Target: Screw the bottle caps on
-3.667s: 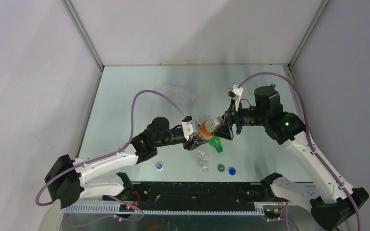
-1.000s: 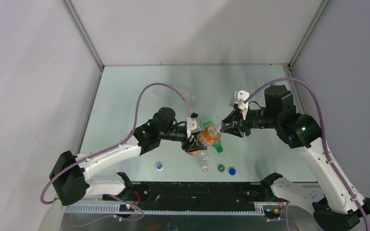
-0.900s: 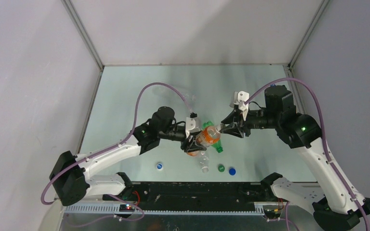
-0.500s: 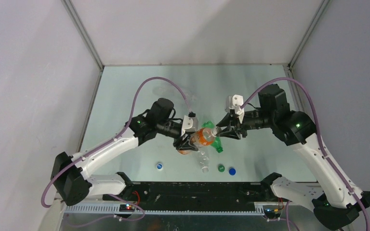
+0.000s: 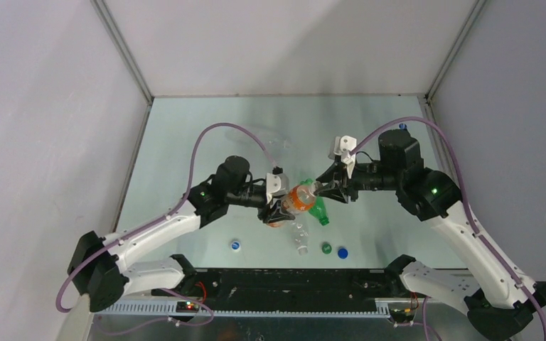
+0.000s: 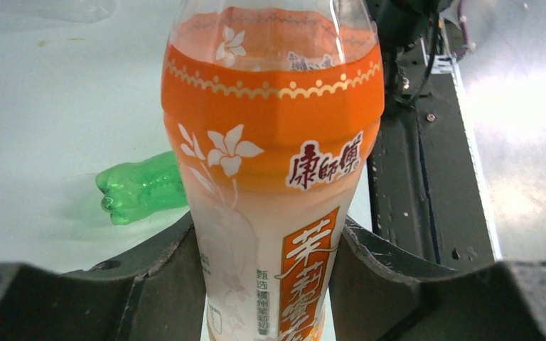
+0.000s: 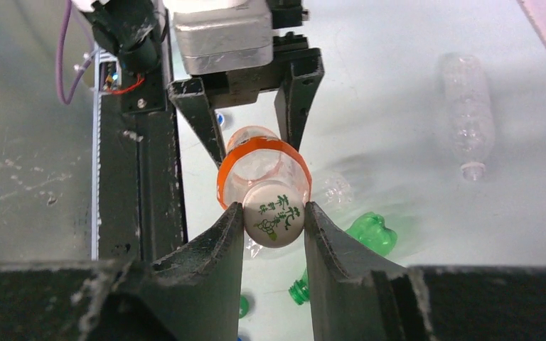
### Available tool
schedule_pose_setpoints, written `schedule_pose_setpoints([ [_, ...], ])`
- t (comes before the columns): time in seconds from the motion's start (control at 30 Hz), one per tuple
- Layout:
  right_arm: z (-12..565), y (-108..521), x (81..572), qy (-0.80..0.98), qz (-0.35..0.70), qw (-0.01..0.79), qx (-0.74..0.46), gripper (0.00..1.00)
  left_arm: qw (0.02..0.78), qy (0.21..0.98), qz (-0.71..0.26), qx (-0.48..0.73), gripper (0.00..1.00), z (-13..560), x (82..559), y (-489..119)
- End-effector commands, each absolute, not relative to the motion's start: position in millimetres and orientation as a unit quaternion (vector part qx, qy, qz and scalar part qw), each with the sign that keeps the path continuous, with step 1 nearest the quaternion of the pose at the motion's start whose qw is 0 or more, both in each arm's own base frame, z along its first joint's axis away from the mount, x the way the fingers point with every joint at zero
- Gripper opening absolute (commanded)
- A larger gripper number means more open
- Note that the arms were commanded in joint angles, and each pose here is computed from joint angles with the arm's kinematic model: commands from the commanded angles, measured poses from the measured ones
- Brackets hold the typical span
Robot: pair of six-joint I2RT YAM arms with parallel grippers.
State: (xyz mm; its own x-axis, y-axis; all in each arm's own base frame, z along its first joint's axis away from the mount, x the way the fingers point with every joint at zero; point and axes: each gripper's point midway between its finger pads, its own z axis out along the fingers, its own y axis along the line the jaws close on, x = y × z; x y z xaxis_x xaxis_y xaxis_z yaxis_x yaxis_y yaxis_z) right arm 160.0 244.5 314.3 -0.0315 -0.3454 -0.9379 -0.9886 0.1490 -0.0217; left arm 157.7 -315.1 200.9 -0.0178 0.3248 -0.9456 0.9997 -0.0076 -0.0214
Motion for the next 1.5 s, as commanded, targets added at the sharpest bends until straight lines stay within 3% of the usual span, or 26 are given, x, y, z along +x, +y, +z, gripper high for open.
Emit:
schedule_pose_setpoints([
  [0.0, 298.1, 246.7, 155.7, 0.663, 0.384, 0.413, -0.492, 0.03, 0.578, 0.494, -0.412, 0.501, 0.25, 300.6, 186.7, -329.9],
  [0.37, 302.2, 242.1, 169.3, 0.703, 0.386, 0.442, -0.402, 0.01, 0.605, 0.493, -0.416, 0.468, 0.25, 303.2, 187.7, -335.0],
  [1.17, 277.3, 231.7, 191.7, 0.82, 0.341, 0.403, -0.219, 0.04, 0.721, 0.494, -0.275, 0.401, 0.27, 317.5, 215.7, -336.6],
  [1.47, 271.0, 237.4, 194.5, 0.829, 0.33, 0.405, -0.202, 0.05, 0.721, 0.508, -0.251, 0.4, 0.27, 309.1, 219.8, -345.4],
])
